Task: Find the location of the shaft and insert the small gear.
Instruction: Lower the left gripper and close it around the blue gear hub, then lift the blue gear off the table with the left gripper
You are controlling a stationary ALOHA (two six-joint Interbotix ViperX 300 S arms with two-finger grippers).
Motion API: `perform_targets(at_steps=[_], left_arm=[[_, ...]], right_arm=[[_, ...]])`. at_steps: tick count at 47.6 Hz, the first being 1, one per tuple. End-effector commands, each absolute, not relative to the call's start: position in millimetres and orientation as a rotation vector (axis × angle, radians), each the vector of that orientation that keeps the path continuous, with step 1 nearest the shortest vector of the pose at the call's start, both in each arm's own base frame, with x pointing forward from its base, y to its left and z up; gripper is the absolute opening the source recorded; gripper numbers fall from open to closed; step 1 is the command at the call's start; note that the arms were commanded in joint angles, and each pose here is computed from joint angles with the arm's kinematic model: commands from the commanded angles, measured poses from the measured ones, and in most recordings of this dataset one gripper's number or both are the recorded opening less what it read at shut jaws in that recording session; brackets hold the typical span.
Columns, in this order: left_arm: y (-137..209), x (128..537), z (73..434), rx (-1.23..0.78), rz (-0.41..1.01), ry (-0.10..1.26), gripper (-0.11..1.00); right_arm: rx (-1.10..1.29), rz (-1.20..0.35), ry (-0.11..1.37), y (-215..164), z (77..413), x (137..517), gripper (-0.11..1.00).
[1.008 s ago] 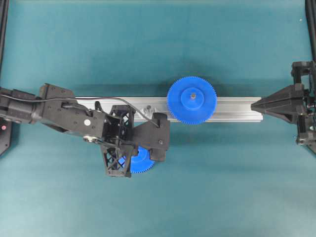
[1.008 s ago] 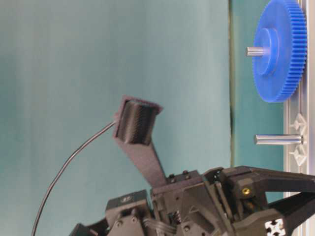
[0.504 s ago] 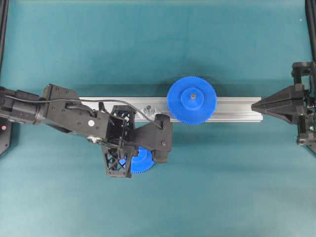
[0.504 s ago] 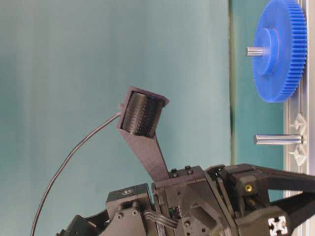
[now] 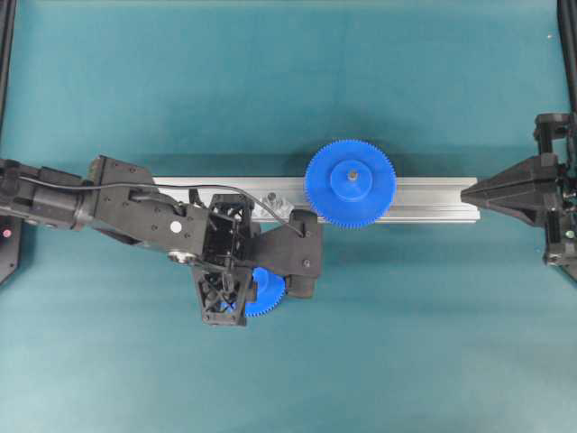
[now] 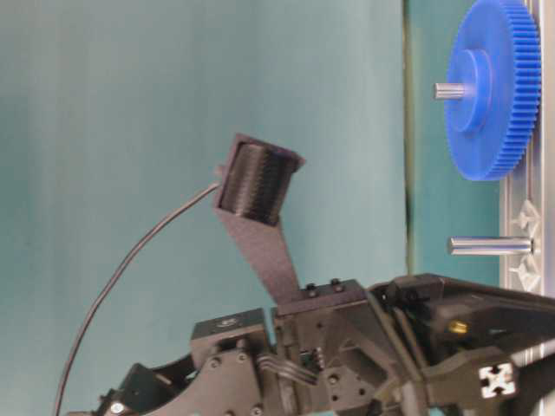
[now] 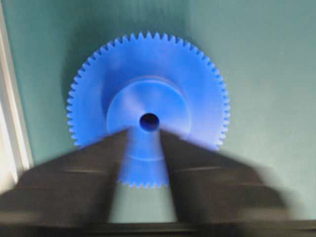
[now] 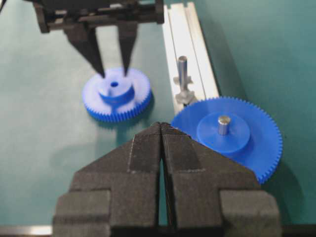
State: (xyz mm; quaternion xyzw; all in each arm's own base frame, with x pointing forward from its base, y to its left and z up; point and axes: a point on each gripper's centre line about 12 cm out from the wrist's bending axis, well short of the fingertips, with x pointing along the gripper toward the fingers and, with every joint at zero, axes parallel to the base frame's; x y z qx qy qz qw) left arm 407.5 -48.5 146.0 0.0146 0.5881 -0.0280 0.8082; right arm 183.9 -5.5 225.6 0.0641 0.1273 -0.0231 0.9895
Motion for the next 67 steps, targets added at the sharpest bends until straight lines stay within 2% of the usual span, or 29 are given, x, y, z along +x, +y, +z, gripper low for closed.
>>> perform_targets(at_steps=[1, 6, 9, 67], left_arm=[[-51.1, 413.6, 158.0, 0.03, -0.064, 1.213, 0.65], [-51.5, 416.4, 159.3, 0.027, -0.065, 1.197, 0.89], [-51.4, 415.9, 158.1, 0.029, -0.065, 1.201, 0.94], [-51.7, 418.1, 137.0, 0.013, -0.048, 1.251, 0.93]], right_arm=[[0.141, -0.05, 0.24, -6.2, 230.1, 185.9, -0.01], [0.143, -0.051, 0.241, -6.2, 229.9, 185.8, -0.01], [0.141, -0.05, 0.241, -6.2, 229.9, 185.8, -0.01], [0.141, -0.051, 0.243, -6.1, 227.8, 184.5, -0.01]])
